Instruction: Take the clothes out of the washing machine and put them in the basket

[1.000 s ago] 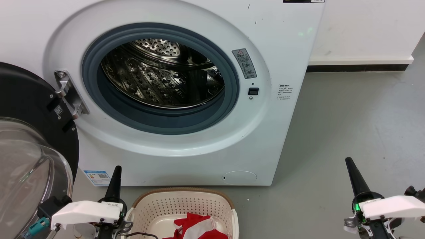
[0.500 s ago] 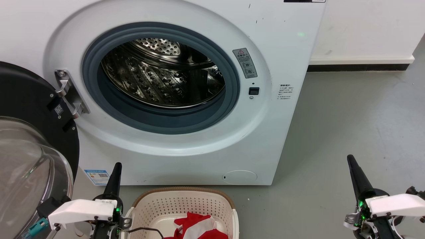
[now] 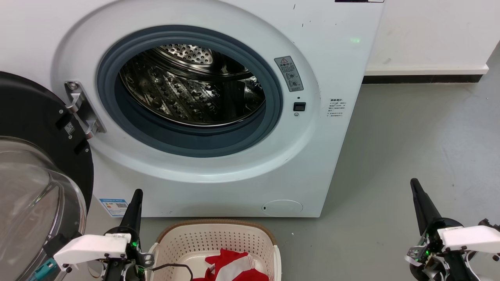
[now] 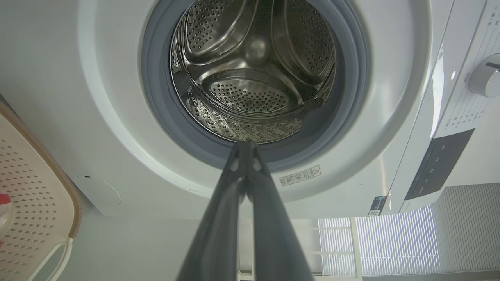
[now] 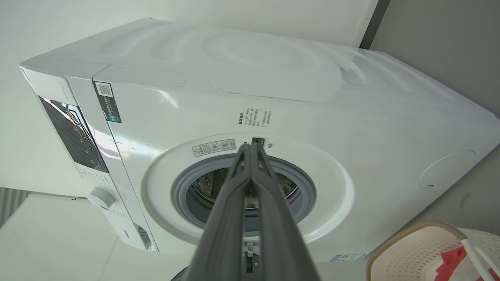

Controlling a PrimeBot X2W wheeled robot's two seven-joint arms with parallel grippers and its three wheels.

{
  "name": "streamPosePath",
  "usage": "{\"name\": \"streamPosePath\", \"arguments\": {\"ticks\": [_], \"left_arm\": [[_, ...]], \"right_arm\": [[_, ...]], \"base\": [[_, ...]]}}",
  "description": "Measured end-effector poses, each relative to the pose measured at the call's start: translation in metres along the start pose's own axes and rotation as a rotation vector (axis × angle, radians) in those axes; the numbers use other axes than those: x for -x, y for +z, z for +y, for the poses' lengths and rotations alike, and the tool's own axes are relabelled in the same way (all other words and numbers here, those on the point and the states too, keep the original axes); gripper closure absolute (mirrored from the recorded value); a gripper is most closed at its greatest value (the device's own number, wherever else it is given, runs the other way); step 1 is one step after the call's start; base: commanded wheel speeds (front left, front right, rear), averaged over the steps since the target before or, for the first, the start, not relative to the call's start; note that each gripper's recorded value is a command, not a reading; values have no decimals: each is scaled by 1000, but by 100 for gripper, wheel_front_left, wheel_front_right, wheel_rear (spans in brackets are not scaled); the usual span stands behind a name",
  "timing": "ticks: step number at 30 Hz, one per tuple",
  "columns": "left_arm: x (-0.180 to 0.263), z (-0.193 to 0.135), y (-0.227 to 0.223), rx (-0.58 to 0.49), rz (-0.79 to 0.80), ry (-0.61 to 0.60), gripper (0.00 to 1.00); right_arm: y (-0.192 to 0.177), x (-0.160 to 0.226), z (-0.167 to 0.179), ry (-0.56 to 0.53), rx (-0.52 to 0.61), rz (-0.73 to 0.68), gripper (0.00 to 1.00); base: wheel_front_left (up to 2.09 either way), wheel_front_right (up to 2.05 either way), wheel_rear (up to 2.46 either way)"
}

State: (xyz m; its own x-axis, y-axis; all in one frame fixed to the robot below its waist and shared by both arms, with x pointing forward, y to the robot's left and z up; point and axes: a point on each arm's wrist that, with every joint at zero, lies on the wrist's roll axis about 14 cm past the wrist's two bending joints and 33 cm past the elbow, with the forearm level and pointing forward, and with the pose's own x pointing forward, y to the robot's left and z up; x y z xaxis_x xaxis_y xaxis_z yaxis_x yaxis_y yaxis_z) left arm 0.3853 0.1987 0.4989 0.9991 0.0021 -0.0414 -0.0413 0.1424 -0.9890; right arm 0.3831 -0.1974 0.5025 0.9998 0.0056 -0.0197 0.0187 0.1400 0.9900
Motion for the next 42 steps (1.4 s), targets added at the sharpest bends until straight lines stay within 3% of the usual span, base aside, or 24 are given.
{"name": "streamPosePath", "arguments": {"ticks": [20, 42], "left_arm": [[-3, -6, 2, 146, -1, -33, 100], [-3, -6, 2, 146, 0, -33, 100]], "right_arm": [[3, -4, 1, 9, -141, -7, 100], [3, -4, 1, 9, -144, -7, 100]], "base": [[0, 0, 0], [0, 0, 0]]}}
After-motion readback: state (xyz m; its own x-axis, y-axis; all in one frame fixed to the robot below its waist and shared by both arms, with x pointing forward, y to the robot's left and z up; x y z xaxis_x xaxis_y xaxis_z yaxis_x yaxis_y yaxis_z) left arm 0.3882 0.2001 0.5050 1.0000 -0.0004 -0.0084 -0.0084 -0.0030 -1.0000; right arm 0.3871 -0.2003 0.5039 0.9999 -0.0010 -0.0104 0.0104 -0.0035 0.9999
